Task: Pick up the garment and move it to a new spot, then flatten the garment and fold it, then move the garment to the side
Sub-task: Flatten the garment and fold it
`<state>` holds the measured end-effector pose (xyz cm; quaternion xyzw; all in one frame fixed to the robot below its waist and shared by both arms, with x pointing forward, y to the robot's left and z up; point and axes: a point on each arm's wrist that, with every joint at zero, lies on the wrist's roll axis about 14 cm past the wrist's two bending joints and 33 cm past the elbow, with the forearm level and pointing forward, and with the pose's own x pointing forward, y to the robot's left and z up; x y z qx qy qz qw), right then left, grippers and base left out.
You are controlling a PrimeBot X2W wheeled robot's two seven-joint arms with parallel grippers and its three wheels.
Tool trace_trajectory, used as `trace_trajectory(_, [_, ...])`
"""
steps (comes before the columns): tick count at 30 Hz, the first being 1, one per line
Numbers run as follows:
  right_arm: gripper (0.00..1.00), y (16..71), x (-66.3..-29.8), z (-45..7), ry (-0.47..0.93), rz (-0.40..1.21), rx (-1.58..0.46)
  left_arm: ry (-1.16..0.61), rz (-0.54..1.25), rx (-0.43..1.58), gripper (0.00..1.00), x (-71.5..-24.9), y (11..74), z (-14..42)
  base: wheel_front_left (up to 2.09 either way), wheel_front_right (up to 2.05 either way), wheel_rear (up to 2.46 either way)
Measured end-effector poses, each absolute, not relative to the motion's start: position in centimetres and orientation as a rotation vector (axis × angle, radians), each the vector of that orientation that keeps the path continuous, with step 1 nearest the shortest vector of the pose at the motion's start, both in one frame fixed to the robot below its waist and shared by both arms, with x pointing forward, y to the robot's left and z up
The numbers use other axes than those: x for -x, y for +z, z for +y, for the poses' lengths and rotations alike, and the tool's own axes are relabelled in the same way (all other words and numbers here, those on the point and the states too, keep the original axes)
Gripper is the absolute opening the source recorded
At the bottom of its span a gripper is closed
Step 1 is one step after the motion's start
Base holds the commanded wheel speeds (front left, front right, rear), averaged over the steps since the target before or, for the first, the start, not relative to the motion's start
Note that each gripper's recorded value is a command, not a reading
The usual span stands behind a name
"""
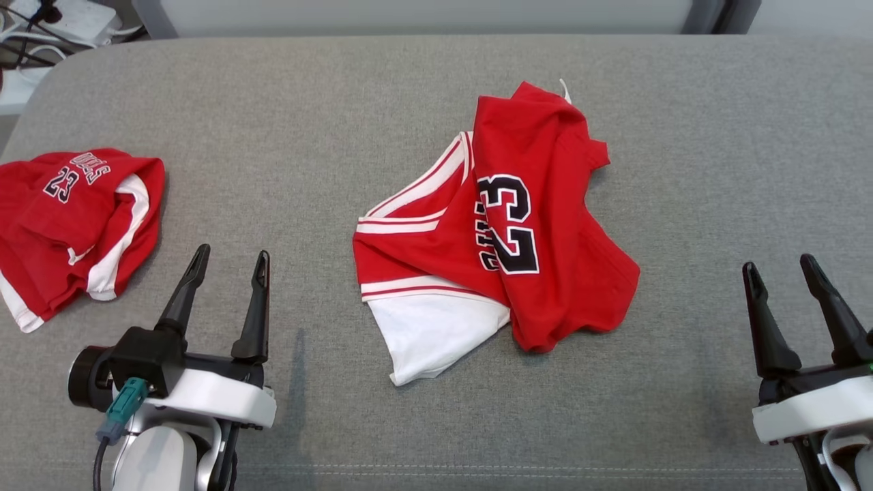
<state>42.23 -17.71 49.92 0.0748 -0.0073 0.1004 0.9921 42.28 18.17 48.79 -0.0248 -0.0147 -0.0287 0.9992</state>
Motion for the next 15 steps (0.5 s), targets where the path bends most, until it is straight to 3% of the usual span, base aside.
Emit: trace_trajectory(15, [1.00,46.0,-37.4,-17.5,0.125,0.081,-0.115,0.007,-0.010,0.042,1.00,-37.4,48.5,20.0,0.00,0.00,0.00])
